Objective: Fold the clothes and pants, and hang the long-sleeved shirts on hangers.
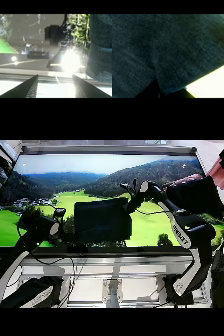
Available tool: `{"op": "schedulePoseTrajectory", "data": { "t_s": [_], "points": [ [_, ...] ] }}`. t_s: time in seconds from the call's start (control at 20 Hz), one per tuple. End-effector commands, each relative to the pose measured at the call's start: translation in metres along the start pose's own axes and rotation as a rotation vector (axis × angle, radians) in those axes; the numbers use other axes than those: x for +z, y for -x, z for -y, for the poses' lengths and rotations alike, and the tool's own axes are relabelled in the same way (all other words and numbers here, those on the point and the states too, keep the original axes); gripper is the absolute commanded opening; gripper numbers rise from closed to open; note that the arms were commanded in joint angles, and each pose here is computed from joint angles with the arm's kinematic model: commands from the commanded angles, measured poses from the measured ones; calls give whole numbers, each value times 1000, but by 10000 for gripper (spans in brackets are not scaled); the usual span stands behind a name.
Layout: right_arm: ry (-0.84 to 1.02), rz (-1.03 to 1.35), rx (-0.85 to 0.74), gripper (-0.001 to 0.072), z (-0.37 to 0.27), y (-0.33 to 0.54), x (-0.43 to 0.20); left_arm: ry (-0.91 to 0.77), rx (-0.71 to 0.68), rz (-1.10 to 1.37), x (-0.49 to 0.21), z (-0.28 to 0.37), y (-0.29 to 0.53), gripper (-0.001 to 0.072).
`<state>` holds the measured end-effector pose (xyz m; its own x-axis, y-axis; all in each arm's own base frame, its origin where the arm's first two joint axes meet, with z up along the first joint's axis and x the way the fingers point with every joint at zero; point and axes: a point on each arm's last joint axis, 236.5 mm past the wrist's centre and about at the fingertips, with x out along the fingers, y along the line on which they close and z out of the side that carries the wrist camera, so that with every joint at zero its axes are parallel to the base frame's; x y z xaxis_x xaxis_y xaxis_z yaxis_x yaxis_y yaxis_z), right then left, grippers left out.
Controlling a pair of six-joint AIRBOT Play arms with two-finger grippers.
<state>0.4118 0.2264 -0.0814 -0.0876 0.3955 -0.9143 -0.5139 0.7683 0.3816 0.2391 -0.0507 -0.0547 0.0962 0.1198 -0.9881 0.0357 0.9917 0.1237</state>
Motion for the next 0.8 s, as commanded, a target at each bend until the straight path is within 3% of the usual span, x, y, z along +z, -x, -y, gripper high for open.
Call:
{"op": "schedulePoseTrajectory", "data": {
  "t_s": [0.0,0.25,0.4,0.6,0.75],
  "points": [
    [-111,-201,-67,23,23,31,-52,1,4,-10,-4,-2,-2,492],
    [-407,-237,-246,23,106,114,-140,1,4,-10,-4,-2,-2,492],
    [-616,-210,-319,23,149,143,-227,1,4,-10,-4,-2,-2,493],
    [-923,-228,-278,23,162,146,-343,1,4,-10,-4,-2,-2,492],
    [-1102,-200,-251,23,167,151,-391,1,4,-10,-4,-2,-2,492]
  ]
}}
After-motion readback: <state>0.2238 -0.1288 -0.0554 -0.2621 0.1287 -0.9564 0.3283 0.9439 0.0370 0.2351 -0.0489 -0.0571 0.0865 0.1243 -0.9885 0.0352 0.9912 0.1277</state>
